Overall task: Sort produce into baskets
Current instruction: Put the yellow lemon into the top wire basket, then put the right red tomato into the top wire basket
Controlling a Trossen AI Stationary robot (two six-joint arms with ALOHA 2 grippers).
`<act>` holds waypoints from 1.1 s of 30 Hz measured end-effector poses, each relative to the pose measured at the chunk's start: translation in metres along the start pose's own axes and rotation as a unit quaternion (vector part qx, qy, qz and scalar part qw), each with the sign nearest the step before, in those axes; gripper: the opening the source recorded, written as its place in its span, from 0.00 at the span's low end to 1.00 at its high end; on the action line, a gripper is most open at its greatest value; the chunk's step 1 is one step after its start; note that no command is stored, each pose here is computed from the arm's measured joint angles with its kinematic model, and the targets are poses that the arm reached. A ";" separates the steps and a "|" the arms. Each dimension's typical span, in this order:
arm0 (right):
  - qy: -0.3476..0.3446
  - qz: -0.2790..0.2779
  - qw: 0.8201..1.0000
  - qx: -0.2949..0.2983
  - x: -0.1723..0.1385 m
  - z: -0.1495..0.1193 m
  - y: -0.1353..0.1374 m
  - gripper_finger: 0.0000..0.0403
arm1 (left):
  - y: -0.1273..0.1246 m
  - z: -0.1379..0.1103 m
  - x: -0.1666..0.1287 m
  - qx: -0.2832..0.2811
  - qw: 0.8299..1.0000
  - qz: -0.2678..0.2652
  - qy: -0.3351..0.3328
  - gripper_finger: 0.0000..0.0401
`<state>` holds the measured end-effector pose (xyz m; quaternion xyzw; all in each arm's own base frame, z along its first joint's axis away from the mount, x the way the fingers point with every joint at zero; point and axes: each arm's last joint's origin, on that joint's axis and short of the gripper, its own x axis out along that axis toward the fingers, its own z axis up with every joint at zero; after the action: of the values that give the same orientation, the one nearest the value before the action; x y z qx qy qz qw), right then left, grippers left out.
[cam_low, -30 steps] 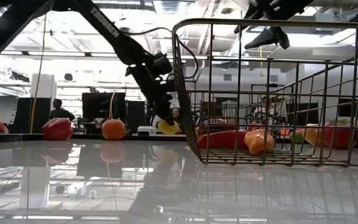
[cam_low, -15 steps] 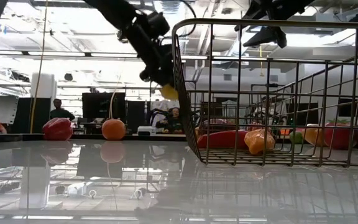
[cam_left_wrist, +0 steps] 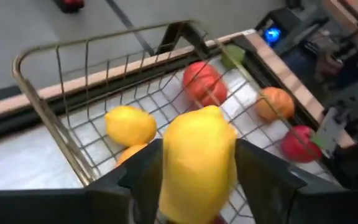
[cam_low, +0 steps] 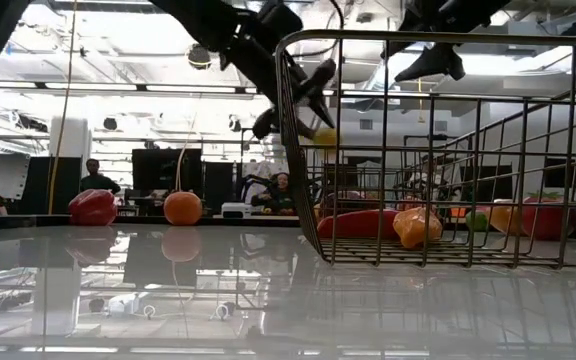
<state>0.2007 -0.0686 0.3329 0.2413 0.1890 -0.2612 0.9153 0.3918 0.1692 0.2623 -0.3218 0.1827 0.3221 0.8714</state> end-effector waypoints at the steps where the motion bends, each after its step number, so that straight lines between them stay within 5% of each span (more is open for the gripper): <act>1: 0.005 -0.003 1.000 -0.001 0.000 -0.001 -0.001 0.72 | 0.000 -0.003 0.003 -0.006 1.000 0.004 0.005 0.49; 10: 0.073 -0.071 0.995 0.017 -0.016 -0.012 -0.023 0.72 | -0.003 -0.004 0.000 0.017 0.998 -0.044 0.040 0.69; 16: 0.148 -0.151 0.977 0.007 -0.022 -0.021 -0.050 0.72 | -0.011 0.016 -0.031 0.085 0.995 -0.058 -0.005 0.67; 21: 0.185 -0.161 0.969 -0.015 -0.009 -0.018 -0.066 0.72 | -0.011 0.019 -0.052 0.171 0.982 -0.080 -0.020 0.63; 33: 0.306 -0.168 0.935 0.057 -0.001 -0.058 -0.080 0.72 | 0.044 -0.012 -0.085 0.127 0.978 -0.155 -0.058 0.56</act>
<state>0.1414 -0.0971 0.2590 0.3257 0.4832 -0.3353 0.7403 0.2986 0.1495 0.2789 -0.2133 0.1189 0.1754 0.9537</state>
